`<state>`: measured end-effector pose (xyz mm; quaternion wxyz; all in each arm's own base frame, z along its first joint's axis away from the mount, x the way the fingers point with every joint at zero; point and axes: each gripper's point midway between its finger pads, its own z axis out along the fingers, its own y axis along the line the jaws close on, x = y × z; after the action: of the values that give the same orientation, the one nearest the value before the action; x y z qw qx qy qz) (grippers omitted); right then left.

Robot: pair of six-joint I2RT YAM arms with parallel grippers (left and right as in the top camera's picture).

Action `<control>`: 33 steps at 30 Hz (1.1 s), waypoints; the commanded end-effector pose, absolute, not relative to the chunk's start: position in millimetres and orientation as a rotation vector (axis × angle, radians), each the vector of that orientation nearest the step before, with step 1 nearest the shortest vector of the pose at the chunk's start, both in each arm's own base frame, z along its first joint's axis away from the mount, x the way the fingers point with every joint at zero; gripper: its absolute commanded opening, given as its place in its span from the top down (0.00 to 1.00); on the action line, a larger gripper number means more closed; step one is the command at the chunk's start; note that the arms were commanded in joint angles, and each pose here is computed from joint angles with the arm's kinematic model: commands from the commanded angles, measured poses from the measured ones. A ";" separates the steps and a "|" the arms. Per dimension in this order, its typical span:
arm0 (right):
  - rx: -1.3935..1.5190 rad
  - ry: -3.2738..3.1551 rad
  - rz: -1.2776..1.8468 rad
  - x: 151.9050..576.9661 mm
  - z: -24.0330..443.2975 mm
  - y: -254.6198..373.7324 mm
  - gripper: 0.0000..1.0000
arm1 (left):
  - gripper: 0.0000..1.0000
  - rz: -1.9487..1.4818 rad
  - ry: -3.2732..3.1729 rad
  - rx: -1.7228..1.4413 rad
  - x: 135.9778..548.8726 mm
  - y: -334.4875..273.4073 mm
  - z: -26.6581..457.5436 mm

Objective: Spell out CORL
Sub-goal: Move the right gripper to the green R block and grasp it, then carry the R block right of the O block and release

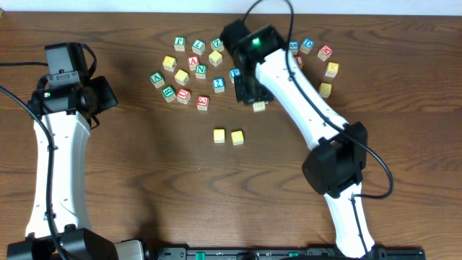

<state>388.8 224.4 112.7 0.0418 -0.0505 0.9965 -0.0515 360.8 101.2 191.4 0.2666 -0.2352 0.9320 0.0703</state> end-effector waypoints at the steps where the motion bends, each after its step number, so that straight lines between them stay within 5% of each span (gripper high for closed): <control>1: -0.118 3.153 -0.188 369.9 68.1 224.3 0.82 | 0.38 0.203 2.504 -0.646 363.9 104.5 194.5; 12: -0.116 3.174 -0.166 359.0 7.9 225.8 0.81 | 0.38 0.203 2.504 -0.646 363.9 104.5 194.5; 33: -0.179 3.236 -0.143 345.2 7.6 226.2 0.52 | 0.38 0.203 2.504 -0.646 364.0 104.3 194.5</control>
<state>350.8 224.3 9.9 -0.0424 -0.0454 0.9972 -0.0424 360.9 101.2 191.5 0.2668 -0.2352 0.9320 0.0703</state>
